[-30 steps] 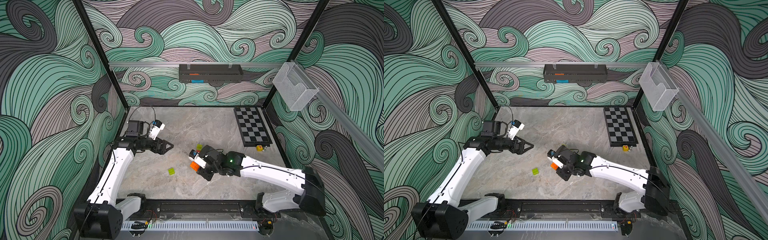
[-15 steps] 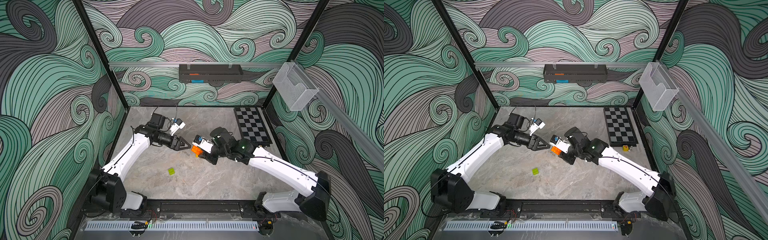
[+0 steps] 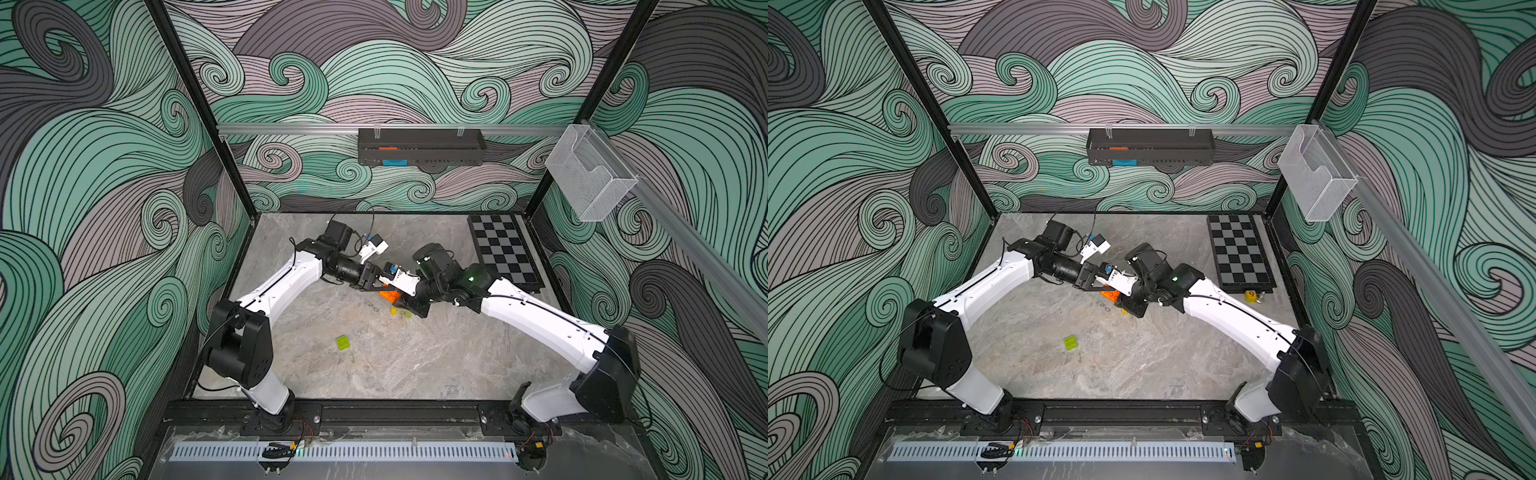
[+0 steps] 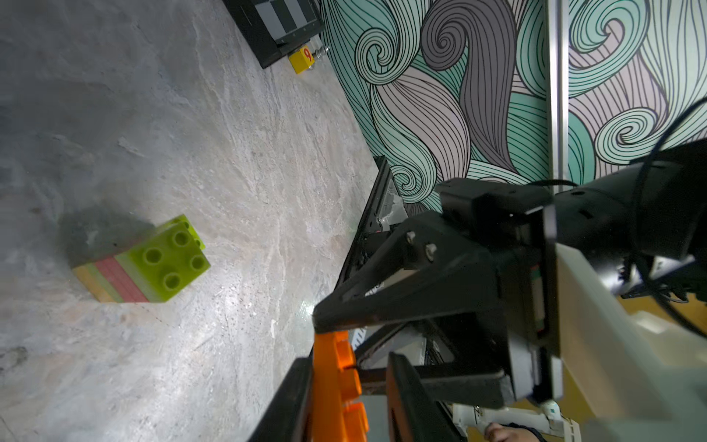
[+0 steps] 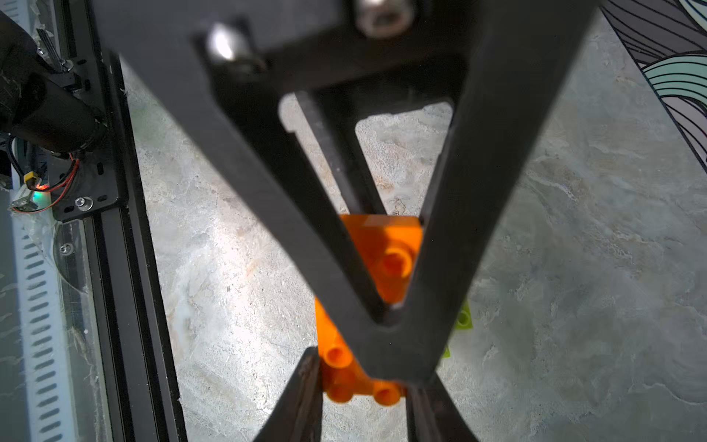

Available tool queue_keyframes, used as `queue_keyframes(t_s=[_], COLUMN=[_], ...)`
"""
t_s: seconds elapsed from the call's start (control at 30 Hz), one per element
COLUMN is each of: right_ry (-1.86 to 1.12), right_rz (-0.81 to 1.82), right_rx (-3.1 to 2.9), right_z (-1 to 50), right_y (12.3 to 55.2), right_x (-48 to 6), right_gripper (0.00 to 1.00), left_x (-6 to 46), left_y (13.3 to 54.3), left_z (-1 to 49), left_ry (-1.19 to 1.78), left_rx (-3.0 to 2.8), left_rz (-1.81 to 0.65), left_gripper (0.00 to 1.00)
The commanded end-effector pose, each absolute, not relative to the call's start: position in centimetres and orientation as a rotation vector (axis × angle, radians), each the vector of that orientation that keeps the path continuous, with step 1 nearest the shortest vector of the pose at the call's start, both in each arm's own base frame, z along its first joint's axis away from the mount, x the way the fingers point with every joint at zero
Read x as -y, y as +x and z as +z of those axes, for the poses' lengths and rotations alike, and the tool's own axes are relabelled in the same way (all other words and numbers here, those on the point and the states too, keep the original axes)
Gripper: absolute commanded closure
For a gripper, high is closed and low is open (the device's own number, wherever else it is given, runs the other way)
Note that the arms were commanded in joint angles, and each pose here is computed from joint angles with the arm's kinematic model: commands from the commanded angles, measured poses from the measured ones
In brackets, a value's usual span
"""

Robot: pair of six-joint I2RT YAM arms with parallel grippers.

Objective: Assemble a giraffe with lego
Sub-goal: Pick up the lego brick from the center of the board, then assemble the lego brick with the lego brick.

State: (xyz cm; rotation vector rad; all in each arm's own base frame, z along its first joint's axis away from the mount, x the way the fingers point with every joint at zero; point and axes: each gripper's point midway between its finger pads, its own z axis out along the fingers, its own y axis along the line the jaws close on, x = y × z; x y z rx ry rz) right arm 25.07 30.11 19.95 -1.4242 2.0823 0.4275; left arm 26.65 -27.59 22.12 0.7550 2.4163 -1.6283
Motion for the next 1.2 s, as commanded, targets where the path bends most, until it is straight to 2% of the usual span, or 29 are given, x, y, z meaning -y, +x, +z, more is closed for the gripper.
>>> queue_keyframes(t_s=[0.0,0.2,0.3,0.33,0.47,0.67,0.8,0.93,1.17], right_ry=[-1.421,-1.405,-1.378,-1.355,-1.159,-0.726,-0.488,-0.37,-0.302], right_rz=[0.446,0.435,0.433,0.439,0.483,0.634,0.757,0.874,0.933], right_rx=[-2.05,-2.057,-2.064,-2.071,-2.145,-2.319,-2.358,-2.38,-2.466], right_z=[20.9,20.9,21.3,21.5,22.5,22.8,22.1,21.0,18.3], right_y=[25.6,25.9,26.0,26.0,26.7,27.5,28.0,28.6,29.4], right_x=[-30.4,-30.0,-29.7,-29.4,-27.5,-24.0,-23.6,-24.9,-26.1], right_gripper=[1.0,0.98,0.65,0.58,0.44,0.45,0.47,0.48,0.48], left_x=[28.3,28.6,28.7,28.7,28.0,27.1,26.2,26.5,26.7], left_y=[27.1,27.3,27.7,28.1,30.0,33.4,34.6,36.2,36.6], left_z=[23.2,22.5,22.1,21.7,20.4,17.7,15.8,15.5,17.7], left_ry=[0.765,0.718,0.672,0.641,0.543,0.371,0.307,0.167,0.181], left_rx=[-2.382,-2.394,-2.389,-2.401,-2.416,-2.398,-2.373,-2.291,-2.18], left_rz=[-1.675,-1.726,-1.773,-1.783,-1.824,-1.892,-1.897,-1.994,-2.052], left_gripper=[0.79,0.99,1.0,1.0,1.0,1.0,1.0,1.0,1.0])
